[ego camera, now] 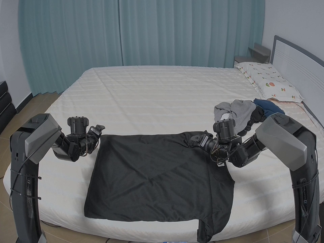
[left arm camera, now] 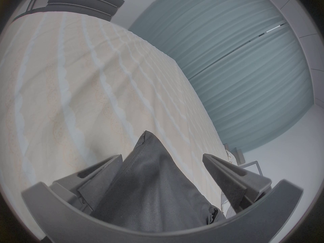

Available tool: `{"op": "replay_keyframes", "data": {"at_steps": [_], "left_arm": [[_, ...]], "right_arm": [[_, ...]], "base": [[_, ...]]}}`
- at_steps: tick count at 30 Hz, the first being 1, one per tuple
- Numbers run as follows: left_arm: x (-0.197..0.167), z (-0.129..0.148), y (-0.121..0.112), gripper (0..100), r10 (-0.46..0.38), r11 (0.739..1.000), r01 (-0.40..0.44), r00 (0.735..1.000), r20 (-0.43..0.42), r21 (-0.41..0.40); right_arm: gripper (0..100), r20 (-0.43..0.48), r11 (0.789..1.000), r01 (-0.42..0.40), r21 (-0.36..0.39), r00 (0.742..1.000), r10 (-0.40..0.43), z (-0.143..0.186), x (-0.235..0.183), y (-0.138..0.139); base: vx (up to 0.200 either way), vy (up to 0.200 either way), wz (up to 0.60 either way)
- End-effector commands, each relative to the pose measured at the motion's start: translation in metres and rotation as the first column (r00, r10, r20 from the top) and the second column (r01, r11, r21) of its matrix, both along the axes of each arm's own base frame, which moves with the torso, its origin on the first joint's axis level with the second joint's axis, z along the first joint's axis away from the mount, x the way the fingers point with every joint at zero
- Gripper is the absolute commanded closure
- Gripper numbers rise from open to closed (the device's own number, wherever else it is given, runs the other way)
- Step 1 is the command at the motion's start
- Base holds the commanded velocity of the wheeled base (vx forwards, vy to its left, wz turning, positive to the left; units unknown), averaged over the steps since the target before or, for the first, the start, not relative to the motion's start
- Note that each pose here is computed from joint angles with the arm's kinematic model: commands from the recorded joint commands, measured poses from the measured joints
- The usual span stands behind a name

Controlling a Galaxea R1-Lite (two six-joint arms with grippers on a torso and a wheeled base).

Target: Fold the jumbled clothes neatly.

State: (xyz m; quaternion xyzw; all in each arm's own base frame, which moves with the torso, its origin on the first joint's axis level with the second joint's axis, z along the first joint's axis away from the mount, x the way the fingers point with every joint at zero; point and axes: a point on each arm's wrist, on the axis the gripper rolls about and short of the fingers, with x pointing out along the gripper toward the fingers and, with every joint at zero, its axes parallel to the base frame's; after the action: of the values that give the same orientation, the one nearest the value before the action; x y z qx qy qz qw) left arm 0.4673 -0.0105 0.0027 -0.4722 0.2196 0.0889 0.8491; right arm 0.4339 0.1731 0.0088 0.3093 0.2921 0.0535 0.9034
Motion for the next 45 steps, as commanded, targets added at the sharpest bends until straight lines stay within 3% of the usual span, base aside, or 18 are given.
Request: {"op": "replay_keyframes", "data": {"at_steps": [1,5,8,13,16,18,24,28,33,36,39,45], "left_arm": [[-0.001,0.001,0.0,0,-0.002,1.0,0.002,1.0,0.001,0.001],[0.0,0.002,0.0,0,-0.003,1.0,0.003,1.0,0.002,0.0],[0.0,0.001,-0.001,0,-0.005,1.0,0.005,1.0,0.002,0.0],[0.0,0.001,-0.001,0,-0.005,1.0,0.005,1.0,0.001,0.0],[0.0,0.001,-0.002,0,-0.005,1.0,0.005,1.0,0.001,-0.001],[0.0,0.001,-0.002,0,-0.005,1.0,0.005,1.0,0.002,-0.001],[0.001,-0.001,-0.002,0,-0.005,1.0,0.005,1.0,-0.001,-0.001],[0.001,0.0,-0.002,0,-0.006,1.0,0.006,1.0,0.001,0.0],[0.001,0.0,-0.002,0,-0.006,1.0,0.006,1.0,0.002,0.0],[0.001,0.0,-0.001,0,-0.005,1.0,0.005,1.0,0.002,0.0],[0.001,0.0,-0.002,0,-0.008,1.0,0.008,1.0,-0.001,0.0],[0.001,-0.001,-0.002,0,-0.008,1.0,0.008,1.0,-0.004,0.0]], "right_arm": [[0,-0.026,1.0,0.0,-0.019,1.0,-0.001,-0.027,0.023,0.011],[0,-0.038,0.999,0.03,-0.024,0.999,-0.031,-0.034,0.043,0.012],[0,0.009,0.997,0.081,-0.021,0.997,-0.081,-0.037,0.061,0.008],[0,0.177,0.988,0.148,0.038,0.972,-0.153,-0.015,0.092,0.004],[0,0.185,0.986,0.161,0.039,0.969,-0.165,-0.021,0.094,0.0],[0,0.266,0.985,0.158,0.067,0.949,-0.17,-0.017,0.097,-0.001],[0,0.314,0.985,0.167,0.038,0.934,-0.171,-0.025,0.102,-0.013],[0,0.384,0.982,0.187,-0.007,0.907,-0.17,-0.02,0.108,-0.03],[0,0.433,0.97,0.244,-0.013,0.875,-0.215,0.009,0.114,-0.056],[0,0.403,0.965,0.26,-0.039,0.888,-0.223,0.01,0.11,-0.067],[0,0.335,0.967,0.243,-0.081,0.92,-0.203,0.002,0.098,-0.08],[0,0.239,0.974,0.126,-0.19,0.968,-0.079,-0.02,0.075,-0.1]], "base": [[0.0,0.0,0.0],[0.0,0.0,0.0],[0.0,0.0,0.0],[0.0,0.0,0.0],[0.0,0.0,0.0],[0.0,0.0,0.0],[0.0,0.0,0.0],[0.0,0.0,0.0],[0.0,0.0,0.0],[0.0,0.0,0.0],[0.0,0.0,0.0],[0.0,0.0,0.0]]}}
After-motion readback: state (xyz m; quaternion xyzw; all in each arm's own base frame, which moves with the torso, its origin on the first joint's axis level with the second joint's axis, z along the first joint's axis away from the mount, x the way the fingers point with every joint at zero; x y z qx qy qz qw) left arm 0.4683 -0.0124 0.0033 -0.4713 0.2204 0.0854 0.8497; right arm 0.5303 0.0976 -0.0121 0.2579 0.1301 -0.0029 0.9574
